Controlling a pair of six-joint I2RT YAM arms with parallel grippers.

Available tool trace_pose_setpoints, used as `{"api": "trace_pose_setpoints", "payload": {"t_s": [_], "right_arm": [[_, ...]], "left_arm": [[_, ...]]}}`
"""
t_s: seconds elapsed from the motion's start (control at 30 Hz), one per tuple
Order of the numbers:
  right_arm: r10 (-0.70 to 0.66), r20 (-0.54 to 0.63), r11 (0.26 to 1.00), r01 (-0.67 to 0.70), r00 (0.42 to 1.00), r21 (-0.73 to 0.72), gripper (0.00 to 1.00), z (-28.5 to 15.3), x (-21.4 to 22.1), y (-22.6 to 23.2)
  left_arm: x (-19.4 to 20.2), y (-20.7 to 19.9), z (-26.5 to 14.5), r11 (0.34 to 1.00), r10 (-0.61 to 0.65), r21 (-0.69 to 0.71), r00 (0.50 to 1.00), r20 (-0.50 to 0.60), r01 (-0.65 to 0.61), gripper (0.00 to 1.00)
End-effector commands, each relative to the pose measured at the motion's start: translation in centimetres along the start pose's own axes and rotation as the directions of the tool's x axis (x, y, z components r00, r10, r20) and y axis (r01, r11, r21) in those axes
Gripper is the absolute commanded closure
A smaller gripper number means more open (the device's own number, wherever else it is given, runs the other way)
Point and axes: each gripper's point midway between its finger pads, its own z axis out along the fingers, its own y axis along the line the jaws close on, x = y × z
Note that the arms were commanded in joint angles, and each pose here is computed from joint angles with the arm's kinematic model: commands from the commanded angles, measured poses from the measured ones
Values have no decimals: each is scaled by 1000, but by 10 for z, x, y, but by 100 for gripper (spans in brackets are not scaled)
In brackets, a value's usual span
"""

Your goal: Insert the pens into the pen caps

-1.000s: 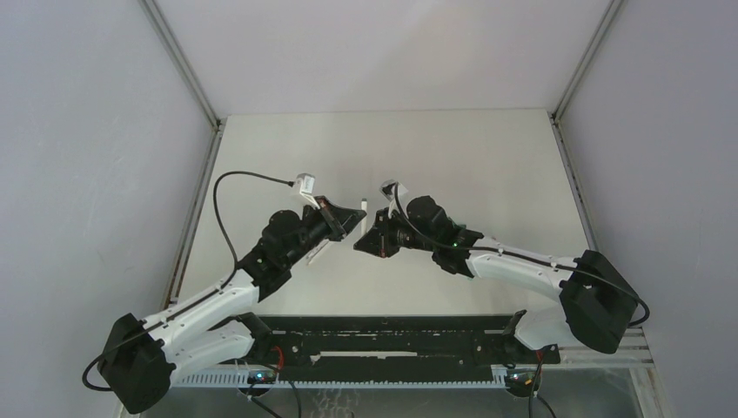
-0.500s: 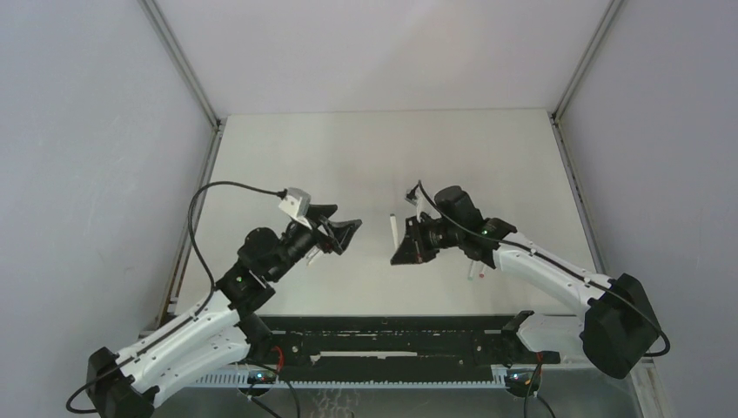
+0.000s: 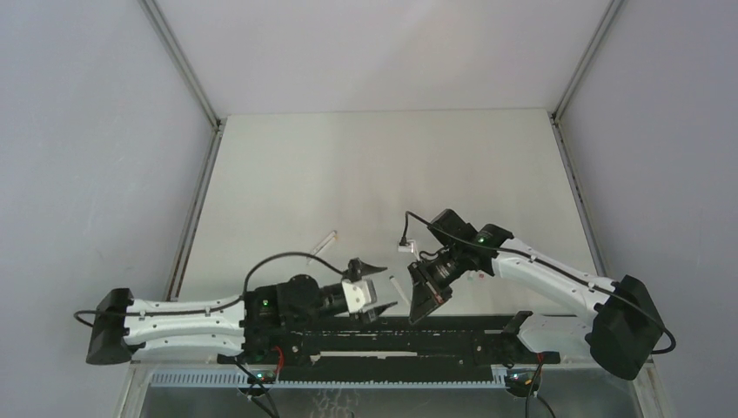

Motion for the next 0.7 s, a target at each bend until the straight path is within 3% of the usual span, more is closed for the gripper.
{"api": "trace_pose_setpoints", "payload": {"t_s": [0.0,0.37,0.53,0.67], "right_arm": [[-46,-59,992,38,997,-124,100,-5,12,30],[-86,-127,981,61,988,-183,100,4,17,47],[-96,-150,979,66,984,-194,100,8,15,49],[-101,-162,977,67,981,-204,100,9,13,52]], "left_arm": [[6,-18,-2,989,148,20,988,-42,-147,26],[12,-42,9,962,271,81,955,-117,-262,28],[10,-49,13,958,274,112,955,-109,-262,29],[12,-57,15,958,266,145,957,-119,-249,35]]}}
